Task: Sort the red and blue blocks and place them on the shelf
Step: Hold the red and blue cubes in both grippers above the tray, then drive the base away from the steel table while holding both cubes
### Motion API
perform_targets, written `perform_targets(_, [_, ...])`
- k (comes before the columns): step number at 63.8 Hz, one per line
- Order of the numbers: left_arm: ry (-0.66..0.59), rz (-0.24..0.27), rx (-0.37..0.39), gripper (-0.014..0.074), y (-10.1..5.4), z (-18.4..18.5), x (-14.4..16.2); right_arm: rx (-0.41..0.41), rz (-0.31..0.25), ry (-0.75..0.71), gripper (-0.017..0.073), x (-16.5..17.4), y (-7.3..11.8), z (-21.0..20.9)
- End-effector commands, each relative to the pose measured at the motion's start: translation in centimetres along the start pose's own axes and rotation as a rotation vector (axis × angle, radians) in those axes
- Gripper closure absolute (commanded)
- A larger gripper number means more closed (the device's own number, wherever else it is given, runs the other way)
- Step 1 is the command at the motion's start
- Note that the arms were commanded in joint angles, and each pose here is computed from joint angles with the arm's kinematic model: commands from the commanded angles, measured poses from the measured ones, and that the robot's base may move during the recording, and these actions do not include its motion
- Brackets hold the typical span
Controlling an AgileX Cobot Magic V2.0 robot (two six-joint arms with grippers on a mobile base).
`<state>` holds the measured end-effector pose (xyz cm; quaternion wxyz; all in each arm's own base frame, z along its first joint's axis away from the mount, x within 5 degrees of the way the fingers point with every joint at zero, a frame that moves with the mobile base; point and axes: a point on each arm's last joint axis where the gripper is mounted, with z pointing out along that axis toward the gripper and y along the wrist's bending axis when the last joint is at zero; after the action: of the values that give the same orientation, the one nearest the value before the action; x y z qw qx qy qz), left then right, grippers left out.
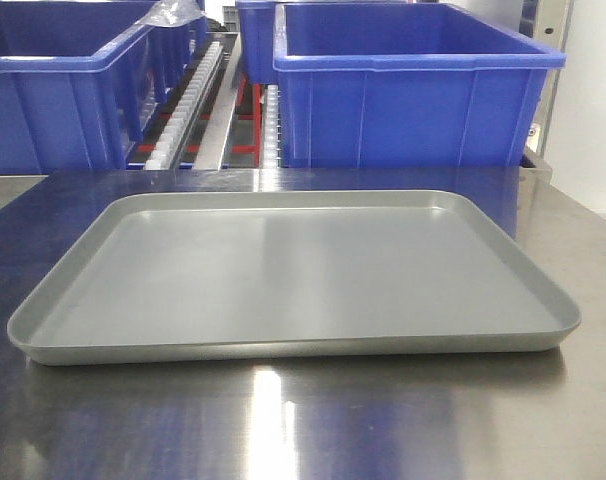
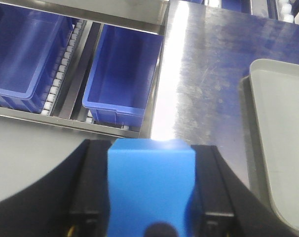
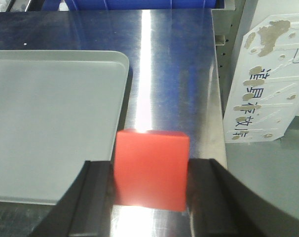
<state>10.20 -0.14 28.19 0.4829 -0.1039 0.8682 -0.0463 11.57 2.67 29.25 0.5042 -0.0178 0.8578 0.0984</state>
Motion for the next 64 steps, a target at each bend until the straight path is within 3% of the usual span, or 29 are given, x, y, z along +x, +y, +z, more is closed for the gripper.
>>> perform_targets(1, [-0.097,-0.003,0.037,0.0469,-0.44,-0.52,-1.45,-0.015,-0.006,-0.100,0.0509,-1.48,0.22,-0.45])
perform_targets(64, [-0.097,-0.003,0.037,0.0469,-0.44,-0.52,-1.45,-0.015,-0.006,-0.100,0.0509,-1.48,0.22,-0.45])
